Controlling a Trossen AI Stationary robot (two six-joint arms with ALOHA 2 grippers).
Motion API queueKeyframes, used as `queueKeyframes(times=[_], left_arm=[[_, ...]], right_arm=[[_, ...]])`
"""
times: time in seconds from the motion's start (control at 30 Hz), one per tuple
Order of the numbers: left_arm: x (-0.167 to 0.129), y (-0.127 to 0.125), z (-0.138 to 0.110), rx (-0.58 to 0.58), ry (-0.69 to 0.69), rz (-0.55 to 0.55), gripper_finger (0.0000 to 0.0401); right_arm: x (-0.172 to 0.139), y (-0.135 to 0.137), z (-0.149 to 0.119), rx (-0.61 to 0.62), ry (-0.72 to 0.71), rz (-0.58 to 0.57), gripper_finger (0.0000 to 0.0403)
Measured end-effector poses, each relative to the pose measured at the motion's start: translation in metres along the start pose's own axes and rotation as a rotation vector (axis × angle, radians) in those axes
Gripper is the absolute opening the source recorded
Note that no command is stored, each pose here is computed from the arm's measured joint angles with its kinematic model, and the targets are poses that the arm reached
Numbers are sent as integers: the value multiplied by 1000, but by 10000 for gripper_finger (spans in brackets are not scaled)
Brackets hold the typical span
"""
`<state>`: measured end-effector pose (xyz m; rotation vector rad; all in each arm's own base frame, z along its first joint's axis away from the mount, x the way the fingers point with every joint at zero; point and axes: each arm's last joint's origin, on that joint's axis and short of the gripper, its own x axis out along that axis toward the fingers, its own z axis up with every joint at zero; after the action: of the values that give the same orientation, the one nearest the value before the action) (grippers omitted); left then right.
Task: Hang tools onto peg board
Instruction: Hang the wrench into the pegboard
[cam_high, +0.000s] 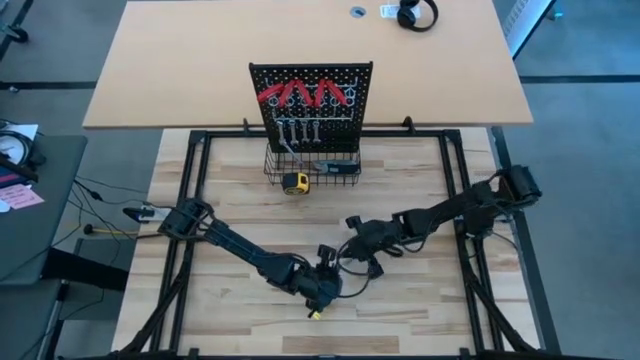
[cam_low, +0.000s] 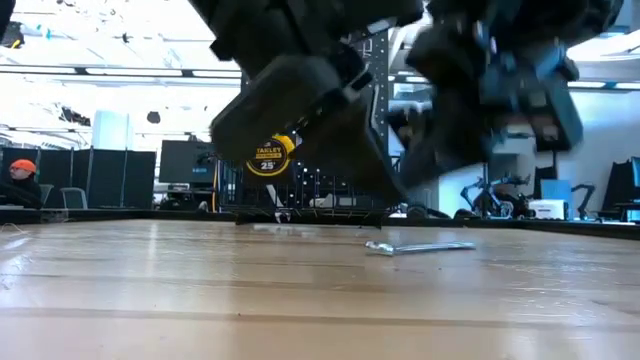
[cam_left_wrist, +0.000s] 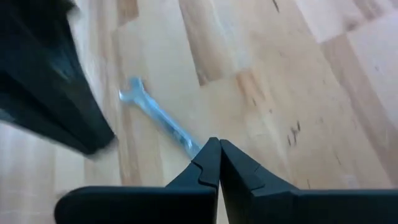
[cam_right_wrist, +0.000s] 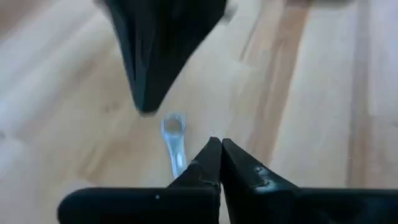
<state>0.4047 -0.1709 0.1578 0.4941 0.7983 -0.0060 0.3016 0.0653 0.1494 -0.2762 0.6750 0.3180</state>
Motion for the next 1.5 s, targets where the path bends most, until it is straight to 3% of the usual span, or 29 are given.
queueKeyframes(times=[0.23, 0.5, 0.77, 1.03, 1.23, 1.33, 1.5], left_arm=[[7, 1, -16, -35, 36, 47, 0], [16, 1, -32, -87, -8, 2, 0], [17, -1, -38, -101, 1, -25, 0], [17, -2, -38, -104, 3, -44, 0], [17, -2, -38, -106, -1, -52, 0], [17, -2, -38, -105, -1, -54, 0], [17, -2, -38, -105, -1, -54, 0]], right_arm=[[-25, 9, 8, 60, -10, 30, 31], [-40, 26, 12, 70, -33, 76, 21], [-44, 36, -5, 139, 168, 113, 19], [-47, 17, -26, 207, 361, 82, 24], [-48, 5, -31, 73, 384, 85, 25], [-49, -8, -31, 158, 379, 65, 34], [-53, -40, -35, 448, 289, 200, 96]])
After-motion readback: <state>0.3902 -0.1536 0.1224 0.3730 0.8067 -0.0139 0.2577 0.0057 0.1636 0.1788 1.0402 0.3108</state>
